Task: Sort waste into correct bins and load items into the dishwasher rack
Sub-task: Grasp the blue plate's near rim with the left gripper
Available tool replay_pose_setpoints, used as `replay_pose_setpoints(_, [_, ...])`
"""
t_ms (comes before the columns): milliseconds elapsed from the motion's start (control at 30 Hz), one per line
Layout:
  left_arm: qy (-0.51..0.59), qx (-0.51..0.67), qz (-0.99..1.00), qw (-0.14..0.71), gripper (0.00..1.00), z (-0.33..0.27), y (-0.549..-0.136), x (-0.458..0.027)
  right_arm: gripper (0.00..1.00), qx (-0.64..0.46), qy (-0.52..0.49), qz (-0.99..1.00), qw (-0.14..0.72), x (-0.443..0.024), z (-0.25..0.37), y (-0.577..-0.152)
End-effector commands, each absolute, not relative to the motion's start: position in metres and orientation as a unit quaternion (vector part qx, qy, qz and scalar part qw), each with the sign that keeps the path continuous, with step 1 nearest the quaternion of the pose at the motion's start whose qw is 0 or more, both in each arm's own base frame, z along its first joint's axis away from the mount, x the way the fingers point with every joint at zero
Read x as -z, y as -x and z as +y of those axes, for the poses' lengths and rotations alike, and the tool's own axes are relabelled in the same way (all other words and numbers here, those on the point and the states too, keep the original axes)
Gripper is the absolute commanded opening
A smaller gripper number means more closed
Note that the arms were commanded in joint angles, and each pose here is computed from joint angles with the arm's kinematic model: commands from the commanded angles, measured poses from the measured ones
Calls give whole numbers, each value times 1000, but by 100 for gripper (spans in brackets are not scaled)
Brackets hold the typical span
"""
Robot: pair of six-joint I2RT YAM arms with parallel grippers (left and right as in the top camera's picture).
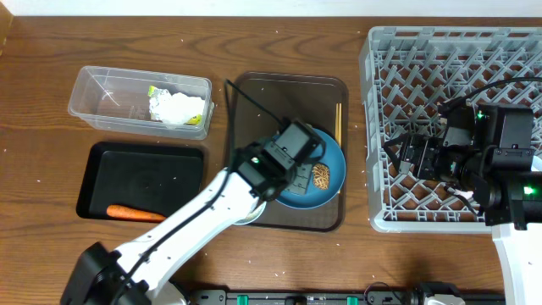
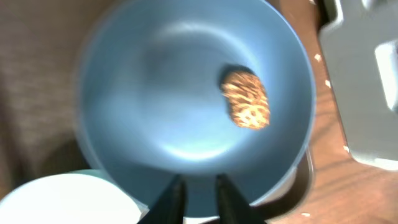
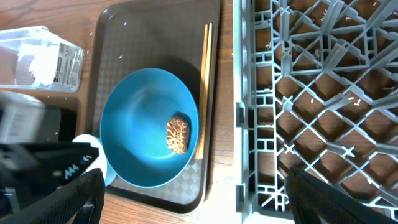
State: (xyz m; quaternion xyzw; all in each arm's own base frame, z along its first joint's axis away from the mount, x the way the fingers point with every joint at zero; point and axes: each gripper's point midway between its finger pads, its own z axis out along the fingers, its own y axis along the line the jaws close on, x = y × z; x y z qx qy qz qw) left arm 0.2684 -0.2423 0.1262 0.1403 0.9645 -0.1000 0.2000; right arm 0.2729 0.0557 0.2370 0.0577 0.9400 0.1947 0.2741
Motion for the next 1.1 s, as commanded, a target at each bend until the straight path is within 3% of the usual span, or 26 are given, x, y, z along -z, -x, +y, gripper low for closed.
replay_pose_setpoints(0, [-126,44,968,211,25,-213,-287,-118,87,-194,-44,940,276,-238,59,-273])
replay_pose_setpoints(233, [-93,34,979,177,37,-179,-315,-88,87,-194,-44,940,276,-238,59,-273])
replay_pose_setpoints(433, [-143,123,973,129,49,-196,-320,-63,87,-194,-44,940,276,-238,59,-273])
replay_pose_setpoints(800, [-165,80,979,91,51,-183,-319,-24,87,-194,-44,940,276,-238,59,-273])
replay_pose_setpoints(867, [-164,77,979,91,47,-182,-321,-21,87,-194,-44,940,276,-238,59,-273])
replay_pose_setpoints(967, [-164,78,979,92,24,-183,-322,-21,87,-194,-44,940,276,-238,59,-273])
replay_pose_setpoints(1067, [-164,78,979,96,12,-183,-323,-21,87,-194,-44,940,276,-238,59,-273])
